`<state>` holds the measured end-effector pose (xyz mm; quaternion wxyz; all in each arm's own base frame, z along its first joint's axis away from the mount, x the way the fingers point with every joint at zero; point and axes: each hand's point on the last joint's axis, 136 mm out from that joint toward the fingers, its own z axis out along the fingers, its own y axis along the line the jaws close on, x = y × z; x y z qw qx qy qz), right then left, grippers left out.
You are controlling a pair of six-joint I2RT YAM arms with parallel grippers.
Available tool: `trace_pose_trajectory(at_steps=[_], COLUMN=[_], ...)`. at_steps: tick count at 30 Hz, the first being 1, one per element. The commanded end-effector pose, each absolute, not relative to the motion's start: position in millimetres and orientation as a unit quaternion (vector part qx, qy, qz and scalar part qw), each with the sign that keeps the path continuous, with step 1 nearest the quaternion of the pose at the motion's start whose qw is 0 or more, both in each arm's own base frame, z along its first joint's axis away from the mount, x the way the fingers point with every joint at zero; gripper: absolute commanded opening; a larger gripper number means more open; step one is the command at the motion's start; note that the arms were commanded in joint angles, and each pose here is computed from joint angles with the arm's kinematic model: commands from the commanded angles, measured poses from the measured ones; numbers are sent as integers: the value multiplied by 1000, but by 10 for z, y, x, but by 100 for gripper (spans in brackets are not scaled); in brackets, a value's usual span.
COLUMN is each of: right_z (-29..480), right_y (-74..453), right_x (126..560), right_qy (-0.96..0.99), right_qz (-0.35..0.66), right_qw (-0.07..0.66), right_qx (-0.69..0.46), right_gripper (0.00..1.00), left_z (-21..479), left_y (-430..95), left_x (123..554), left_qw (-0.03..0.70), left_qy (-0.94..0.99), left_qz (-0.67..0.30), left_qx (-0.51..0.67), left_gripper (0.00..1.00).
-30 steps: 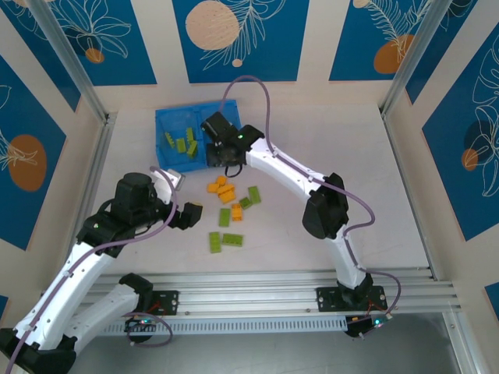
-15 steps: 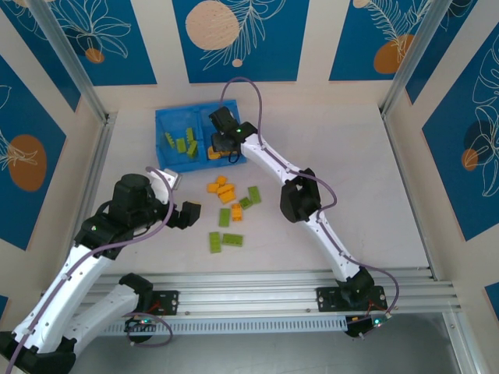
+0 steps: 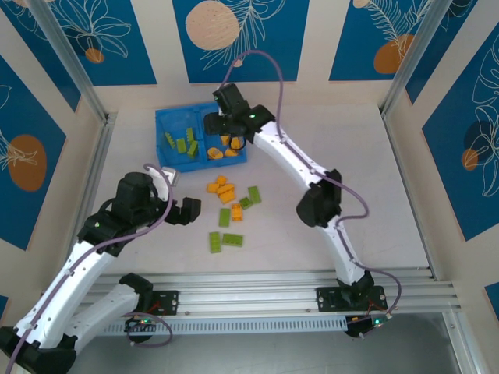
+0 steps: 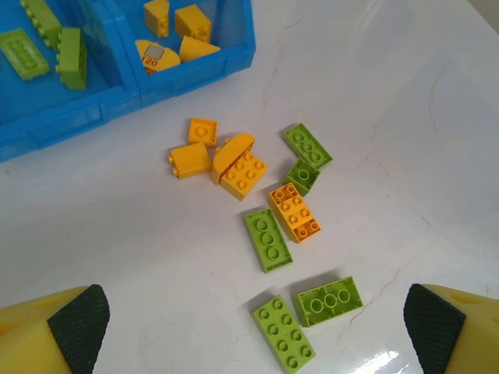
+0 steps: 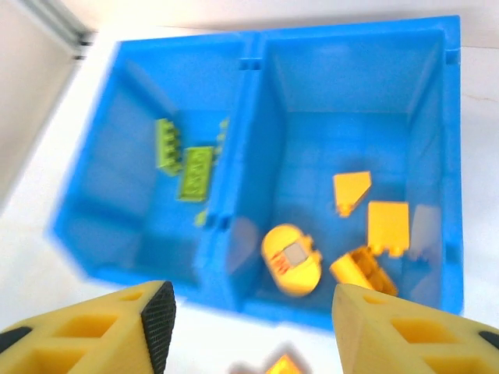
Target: Sort the legos into containers by color
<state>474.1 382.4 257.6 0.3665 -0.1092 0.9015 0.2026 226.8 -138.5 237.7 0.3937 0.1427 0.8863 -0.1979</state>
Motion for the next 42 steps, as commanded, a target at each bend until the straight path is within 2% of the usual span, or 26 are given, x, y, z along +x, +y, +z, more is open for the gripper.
trace_pose_trajectory(at_steps=[1,5,8,12,16,23,34,39,42], right_z=[3105,3124,2930,2650,2504,2410,2401,2399,2404], right_y=[3630,3248,2955,2544,2378,2286,2258,2272,2315], right_x=[4238,3694,3353,3076,2924,2883,2887,2861,2807], right_qy=[895,899,913,935,938,937,938,937,934], right_qz=[286,316,317,282,296,307,305,312,325], right_qw=[326,279,237,206,179,163,163,156,145], right_qx=[-108,-115,-103,-57,-35,-19,-18,-16,-27], right_gripper=[59,63,76,89,95,95,95,95,94], left_z=[2234,1935,1603,1212,917,591,325,201,120], left_y=[-1392,-1464,-1538,-1645,-1758,-1857,-1961,-1925,-1870], left_x=[2290,2261,2121,1917,1842,1942,2000,1974,1906], left_qw=[362,290,215,159,122,88,71,62,49], left_qy=[904,924,941,965,980,990,993,995,995], left_qz=[-212,-247,-251,-194,-137,-77,-69,-55,-46], left_qx=[81,-9,-71,-73,-71,-82,-67,-64,-72], left_gripper=[100,100,99,96,91,75,71,67,62])
